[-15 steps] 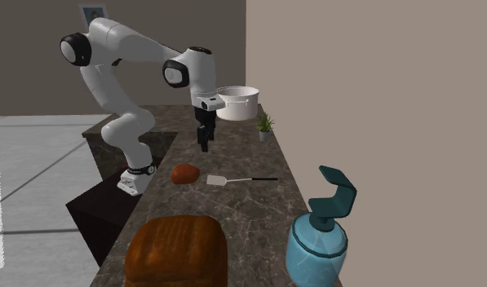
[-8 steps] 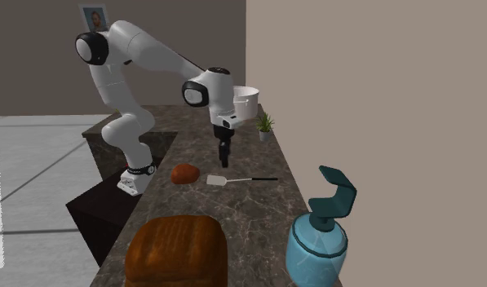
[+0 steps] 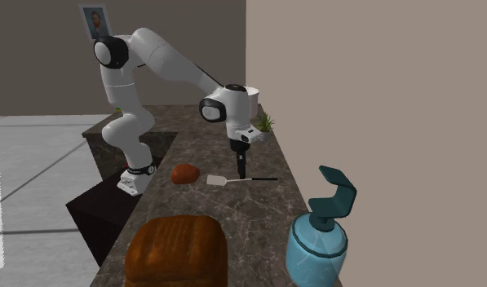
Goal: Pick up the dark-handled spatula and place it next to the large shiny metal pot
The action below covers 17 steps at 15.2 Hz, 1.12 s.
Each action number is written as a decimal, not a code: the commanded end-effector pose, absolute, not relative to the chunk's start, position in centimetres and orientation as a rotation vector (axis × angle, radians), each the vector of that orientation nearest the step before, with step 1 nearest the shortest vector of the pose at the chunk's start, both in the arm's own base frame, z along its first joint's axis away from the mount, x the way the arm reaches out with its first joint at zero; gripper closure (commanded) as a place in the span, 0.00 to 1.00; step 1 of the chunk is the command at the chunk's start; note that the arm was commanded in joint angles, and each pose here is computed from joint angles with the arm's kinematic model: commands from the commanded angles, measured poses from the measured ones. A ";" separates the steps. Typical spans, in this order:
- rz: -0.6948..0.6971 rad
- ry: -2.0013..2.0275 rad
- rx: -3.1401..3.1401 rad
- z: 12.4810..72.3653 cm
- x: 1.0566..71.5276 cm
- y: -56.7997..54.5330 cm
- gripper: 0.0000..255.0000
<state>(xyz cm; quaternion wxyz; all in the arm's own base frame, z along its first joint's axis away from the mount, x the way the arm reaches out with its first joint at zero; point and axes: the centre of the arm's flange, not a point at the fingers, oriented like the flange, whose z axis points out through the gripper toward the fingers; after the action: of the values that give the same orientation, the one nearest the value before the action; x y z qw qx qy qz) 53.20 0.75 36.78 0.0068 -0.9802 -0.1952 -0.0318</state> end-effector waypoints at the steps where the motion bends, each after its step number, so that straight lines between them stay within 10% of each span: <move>1: -0.101 -0.612 -3.066 35.7 53.4 0.8 0.00; 12: -0.101 -0.612 -3.066 33.8 53.5 0.9 0.00; 13: -0.101 -0.612 -3.066 33.8 53.5 0.9 1.00; 17: -0.101 -0.612 -3.066 33.8 53.5 0.9 1.00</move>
<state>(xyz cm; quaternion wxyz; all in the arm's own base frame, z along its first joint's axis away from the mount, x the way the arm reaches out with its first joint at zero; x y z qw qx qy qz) 53.54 0.86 33.86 0.0067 -0.9801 -0.1958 -0.0325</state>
